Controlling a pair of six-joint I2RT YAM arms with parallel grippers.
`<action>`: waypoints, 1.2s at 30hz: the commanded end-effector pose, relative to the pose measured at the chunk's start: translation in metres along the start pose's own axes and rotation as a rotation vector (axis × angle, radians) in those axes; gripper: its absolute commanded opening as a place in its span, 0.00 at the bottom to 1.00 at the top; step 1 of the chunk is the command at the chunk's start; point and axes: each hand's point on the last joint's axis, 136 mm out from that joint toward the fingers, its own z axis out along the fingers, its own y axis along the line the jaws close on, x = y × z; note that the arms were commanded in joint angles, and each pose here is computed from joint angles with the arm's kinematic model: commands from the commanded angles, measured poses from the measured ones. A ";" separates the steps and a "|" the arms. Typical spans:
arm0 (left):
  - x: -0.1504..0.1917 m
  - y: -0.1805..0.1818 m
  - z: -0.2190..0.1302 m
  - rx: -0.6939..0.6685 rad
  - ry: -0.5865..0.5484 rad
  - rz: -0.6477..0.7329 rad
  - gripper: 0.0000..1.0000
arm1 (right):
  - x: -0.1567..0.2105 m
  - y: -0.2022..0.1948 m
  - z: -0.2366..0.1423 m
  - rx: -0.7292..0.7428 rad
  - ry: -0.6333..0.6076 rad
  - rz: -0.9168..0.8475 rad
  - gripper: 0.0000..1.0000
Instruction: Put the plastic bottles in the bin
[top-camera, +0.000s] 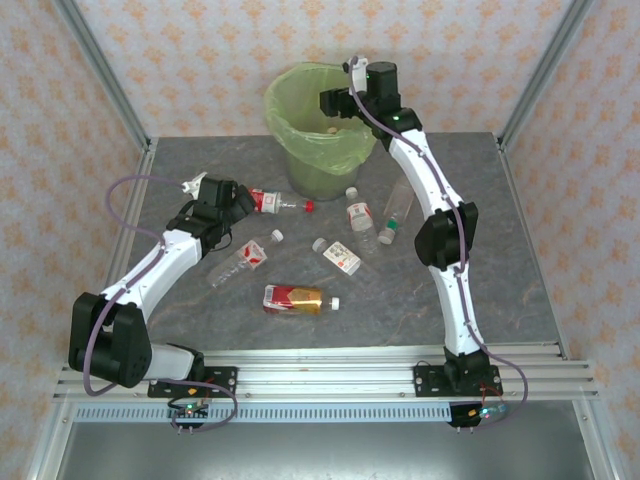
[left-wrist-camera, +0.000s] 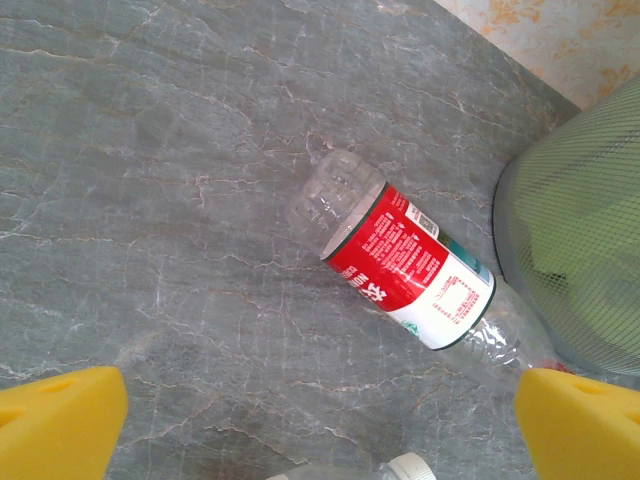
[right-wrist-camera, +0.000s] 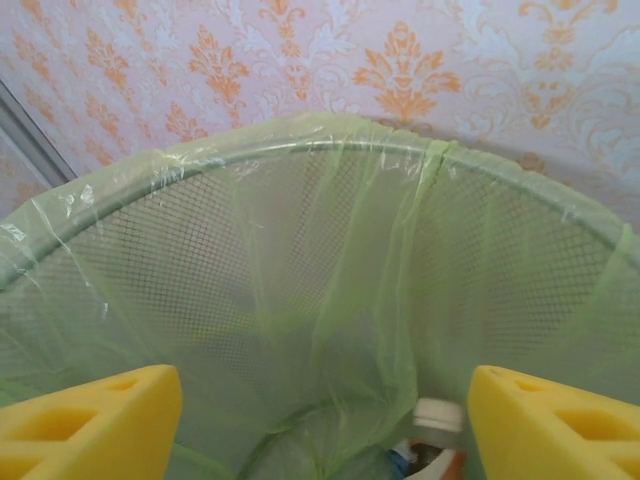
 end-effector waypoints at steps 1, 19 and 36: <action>-0.007 0.009 -0.003 -0.044 -0.006 0.027 1.00 | -0.036 0.005 -0.022 0.015 -0.073 -0.009 0.81; 0.002 0.021 -0.003 -0.067 0.059 0.144 1.00 | -0.051 0.020 -0.081 0.033 0.020 -0.195 0.99; 0.049 0.019 -0.019 -0.091 0.315 0.461 1.00 | -0.078 0.037 -0.126 0.023 -0.093 -0.235 0.99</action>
